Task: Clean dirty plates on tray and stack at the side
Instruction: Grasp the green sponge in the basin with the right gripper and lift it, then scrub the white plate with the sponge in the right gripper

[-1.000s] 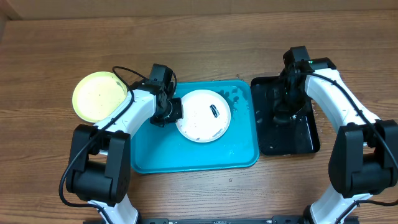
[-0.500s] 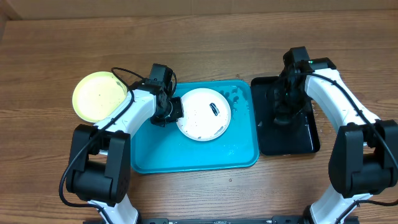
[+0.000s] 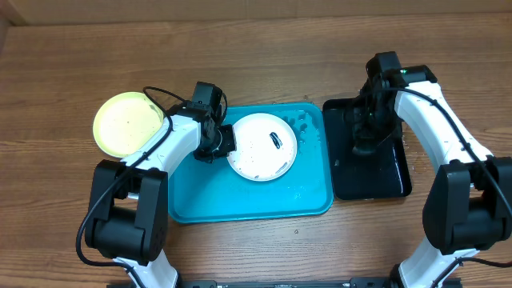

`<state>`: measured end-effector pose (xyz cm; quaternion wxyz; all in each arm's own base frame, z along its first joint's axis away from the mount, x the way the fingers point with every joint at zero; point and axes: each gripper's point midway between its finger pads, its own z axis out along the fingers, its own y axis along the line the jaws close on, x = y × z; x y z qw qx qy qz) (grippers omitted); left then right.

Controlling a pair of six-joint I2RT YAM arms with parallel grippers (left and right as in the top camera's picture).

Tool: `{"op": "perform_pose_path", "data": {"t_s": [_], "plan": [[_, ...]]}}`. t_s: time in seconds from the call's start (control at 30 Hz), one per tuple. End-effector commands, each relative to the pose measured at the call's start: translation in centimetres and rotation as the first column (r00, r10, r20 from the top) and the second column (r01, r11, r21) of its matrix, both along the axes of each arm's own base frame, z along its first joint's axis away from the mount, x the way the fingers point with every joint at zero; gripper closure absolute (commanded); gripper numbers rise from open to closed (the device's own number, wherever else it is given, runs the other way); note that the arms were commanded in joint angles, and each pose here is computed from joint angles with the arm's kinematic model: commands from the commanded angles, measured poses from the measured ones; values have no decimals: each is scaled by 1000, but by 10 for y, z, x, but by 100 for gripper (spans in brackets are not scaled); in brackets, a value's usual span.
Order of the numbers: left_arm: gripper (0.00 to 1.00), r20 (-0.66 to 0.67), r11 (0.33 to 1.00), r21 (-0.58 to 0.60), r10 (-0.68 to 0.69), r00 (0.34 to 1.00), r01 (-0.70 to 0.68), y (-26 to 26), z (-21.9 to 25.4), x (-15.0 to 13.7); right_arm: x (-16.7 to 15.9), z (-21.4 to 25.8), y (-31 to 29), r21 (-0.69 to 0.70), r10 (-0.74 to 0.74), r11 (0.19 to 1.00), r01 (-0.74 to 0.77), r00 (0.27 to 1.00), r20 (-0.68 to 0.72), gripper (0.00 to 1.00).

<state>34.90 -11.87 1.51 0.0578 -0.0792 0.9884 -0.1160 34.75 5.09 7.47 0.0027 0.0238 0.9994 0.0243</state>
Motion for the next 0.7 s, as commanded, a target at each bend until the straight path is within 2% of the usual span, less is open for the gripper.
{"op": "perform_pose_path", "data": {"t_s": [0.0, 0.23, 0.47, 0.67], "plan": [[96, -25, 1000, 3, 6, 1000, -6, -2, -7, -5, 8, 5, 3, 18, 9, 1000, -10, 999, 51, 96], [96, -27, 1000, 3, 6, 1000, -6, -2, -8, -6, 7, -7, 3, 19, 1, 1000, -2, 998, 61, 96], [96, -26, 1000, 3, 6, 1000, -6, -2, -8, -5, 21, 51, 9, 45, 17, 999, -22, 995, 96, 96], [96, -26, 1000, 3, 6, 1000, -6, -2, -8, -5, 23, 102, 55, 245, 95, 961, -129, 985, 146, 96]]}}
